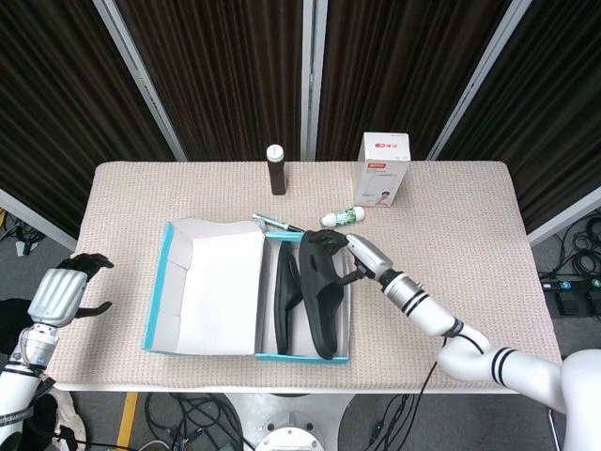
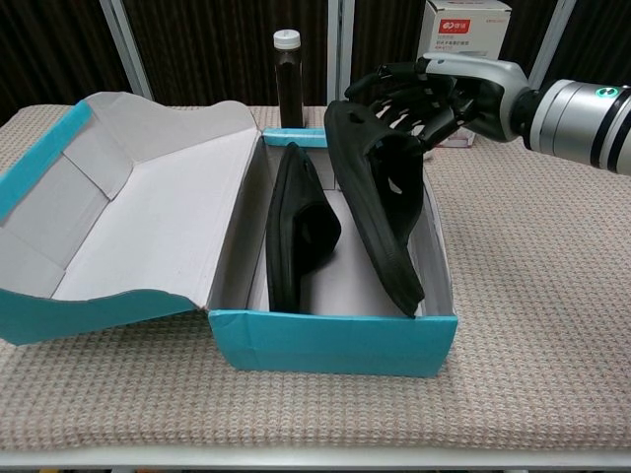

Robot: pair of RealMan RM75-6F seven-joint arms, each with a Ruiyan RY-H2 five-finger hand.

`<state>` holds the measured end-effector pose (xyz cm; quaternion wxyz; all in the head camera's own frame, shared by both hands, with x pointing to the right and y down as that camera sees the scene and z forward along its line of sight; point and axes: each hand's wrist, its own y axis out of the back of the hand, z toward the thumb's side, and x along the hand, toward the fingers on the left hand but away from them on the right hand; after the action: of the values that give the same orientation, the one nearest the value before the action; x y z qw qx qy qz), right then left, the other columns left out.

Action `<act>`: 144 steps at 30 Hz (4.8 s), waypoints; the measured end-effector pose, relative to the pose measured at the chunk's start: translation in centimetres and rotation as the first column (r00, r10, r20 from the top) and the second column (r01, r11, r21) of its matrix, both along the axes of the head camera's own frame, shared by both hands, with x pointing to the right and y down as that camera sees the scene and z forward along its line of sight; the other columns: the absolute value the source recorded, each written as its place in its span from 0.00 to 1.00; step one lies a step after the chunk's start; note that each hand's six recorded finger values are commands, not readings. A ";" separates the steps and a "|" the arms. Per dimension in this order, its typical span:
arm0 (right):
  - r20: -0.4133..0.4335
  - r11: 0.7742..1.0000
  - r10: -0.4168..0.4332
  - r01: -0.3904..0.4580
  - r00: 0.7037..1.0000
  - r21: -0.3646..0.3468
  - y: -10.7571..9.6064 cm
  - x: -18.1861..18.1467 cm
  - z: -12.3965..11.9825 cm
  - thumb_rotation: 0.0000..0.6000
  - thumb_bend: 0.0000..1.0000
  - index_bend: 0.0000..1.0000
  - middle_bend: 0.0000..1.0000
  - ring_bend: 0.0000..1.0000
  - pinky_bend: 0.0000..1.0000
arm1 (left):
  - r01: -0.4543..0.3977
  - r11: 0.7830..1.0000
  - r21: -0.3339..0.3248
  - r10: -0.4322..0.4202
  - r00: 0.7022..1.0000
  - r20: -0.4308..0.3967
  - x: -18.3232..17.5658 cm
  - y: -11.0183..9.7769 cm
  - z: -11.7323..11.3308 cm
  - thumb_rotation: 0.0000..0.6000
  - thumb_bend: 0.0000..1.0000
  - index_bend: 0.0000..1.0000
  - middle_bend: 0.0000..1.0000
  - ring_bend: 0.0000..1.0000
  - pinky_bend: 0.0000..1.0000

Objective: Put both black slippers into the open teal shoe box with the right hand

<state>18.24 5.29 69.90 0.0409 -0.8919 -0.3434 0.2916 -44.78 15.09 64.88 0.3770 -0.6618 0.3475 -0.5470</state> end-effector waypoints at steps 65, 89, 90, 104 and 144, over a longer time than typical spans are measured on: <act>0.028 0.994 -0.107 0.106 0.994 0.036 -0.5 -1.6 -3.5 1.00 0.01 0.02 0.22 0.05 0.21 | 0.005 1.000 -0.008 -0.005 1.000 -0.019 0.1 -0.1 0.0 1.00 0.13 0.32 0.26 0.22 0.33; -0.011 0.987 -0.155 0.155 0.988 0.049 1.3 -3.1 -6.0 1.00 0.02 0.02 0.22 0.08 0.32 | -0.002 1.000 -0.006 0.002 0.999 -0.033 0.5 -0.3 -0.2 1.00 0.13 0.32 0.26 0.22 0.33; -0.018 0.987 -0.155 0.156 0.988 0.045 1.4 -3.1 -5.9 1.00 0.02 0.02 0.22 0.08 0.32 | -0.003 1.000 -0.006 0.002 0.999 -0.032 0.6 -0.3 -0.2 1.00 0.13 0.32 0.26 0.22 0.33; -0.109 0.986 -0.167 0.164 0.980 -0.038 2.8 -2.0 -3.2 1.00 0.02 0.02 0.22 0.08 0.34 | 0.000 1.000 -0.016 -0.001 1.000 -0.031 0.5 -0.2 0.1 1.00 0.13 0.32 0.26 0.22 0.33; -0.167 0.947 -0.291 0.308 0.942 0.087 6.0 -2.9 -3.7 1.00 0.03 0.02 0.23 0.08 0.32 | -0.001 1.000 -0.013 0.001 0.999 -0.049 0.9 -0.1 -0.1 1.00 0.13 0.32 0.26 0.22 0.33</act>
<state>15.35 11.30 66.16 0.1605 -0.9052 -0.2152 0.3294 -43.86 15.01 64.77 0.3641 -0.6777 0.3527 -0.5327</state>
